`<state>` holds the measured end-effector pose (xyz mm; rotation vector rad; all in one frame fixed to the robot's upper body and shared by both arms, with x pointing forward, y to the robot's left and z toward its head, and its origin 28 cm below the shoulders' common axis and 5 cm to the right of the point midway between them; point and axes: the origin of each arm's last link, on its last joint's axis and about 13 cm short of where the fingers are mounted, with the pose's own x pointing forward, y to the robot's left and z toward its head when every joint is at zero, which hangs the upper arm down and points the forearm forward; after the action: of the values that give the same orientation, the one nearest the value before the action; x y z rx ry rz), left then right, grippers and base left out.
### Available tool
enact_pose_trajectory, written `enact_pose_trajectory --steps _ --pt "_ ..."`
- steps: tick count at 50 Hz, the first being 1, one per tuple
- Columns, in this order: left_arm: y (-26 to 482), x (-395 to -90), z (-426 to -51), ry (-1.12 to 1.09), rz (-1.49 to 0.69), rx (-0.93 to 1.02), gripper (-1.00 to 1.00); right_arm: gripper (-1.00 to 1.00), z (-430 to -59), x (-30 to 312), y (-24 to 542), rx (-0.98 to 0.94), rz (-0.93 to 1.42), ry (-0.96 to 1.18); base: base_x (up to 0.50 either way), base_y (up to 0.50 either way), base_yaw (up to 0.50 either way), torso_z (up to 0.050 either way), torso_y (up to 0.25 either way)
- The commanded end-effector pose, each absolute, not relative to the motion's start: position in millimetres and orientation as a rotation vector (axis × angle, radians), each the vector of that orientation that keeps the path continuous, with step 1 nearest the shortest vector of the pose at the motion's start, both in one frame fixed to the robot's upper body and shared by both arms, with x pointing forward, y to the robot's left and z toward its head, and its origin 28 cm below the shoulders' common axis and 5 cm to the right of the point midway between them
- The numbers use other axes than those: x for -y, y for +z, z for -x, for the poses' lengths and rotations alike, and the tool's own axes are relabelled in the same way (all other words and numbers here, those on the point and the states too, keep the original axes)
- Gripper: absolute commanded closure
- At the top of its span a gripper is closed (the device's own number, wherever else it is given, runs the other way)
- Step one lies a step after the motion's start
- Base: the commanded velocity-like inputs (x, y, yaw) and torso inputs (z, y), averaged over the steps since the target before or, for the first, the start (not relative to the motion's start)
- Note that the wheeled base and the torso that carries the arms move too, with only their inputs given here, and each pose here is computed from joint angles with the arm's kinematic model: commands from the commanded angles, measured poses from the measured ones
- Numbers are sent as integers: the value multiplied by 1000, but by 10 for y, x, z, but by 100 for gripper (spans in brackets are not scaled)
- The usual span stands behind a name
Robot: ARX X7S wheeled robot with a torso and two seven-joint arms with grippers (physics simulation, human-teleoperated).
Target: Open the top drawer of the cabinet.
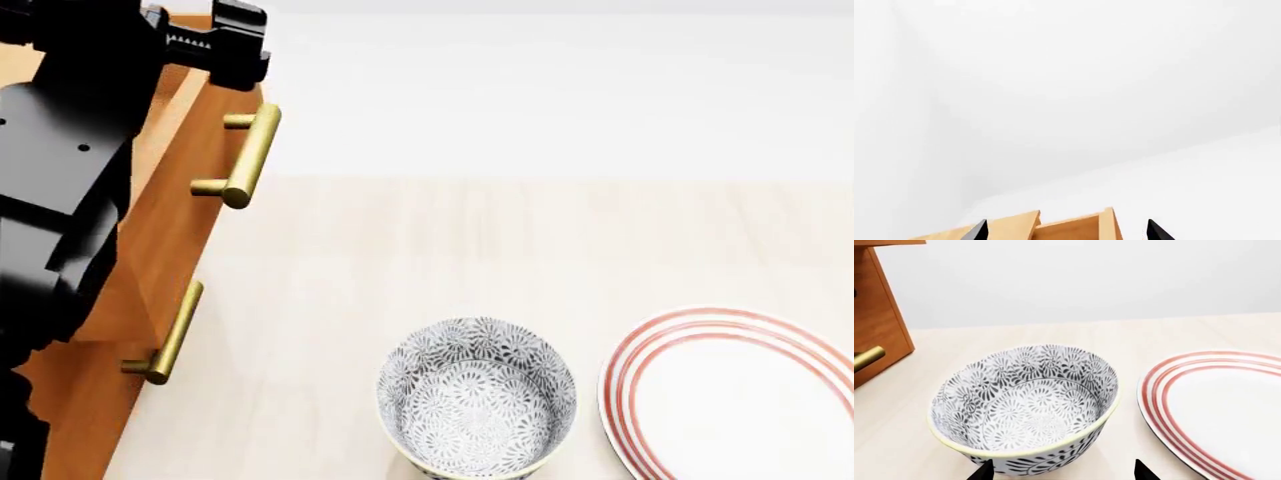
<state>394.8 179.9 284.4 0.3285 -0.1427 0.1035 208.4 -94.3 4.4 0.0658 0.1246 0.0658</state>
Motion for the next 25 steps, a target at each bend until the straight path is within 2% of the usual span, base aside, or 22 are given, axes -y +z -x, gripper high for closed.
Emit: enact_pose_trajectory --steps 1,25 --pt "2928 -1769 -3974 96 -168 106 -100 -100 -2097 933 54 -110 -70 74 0 0 0 0 0" --pt "2995 -1703 -3884 -33 -61 107 -100 -100 -2088 927 44 -115 -68 81 0 0 0 0 0"
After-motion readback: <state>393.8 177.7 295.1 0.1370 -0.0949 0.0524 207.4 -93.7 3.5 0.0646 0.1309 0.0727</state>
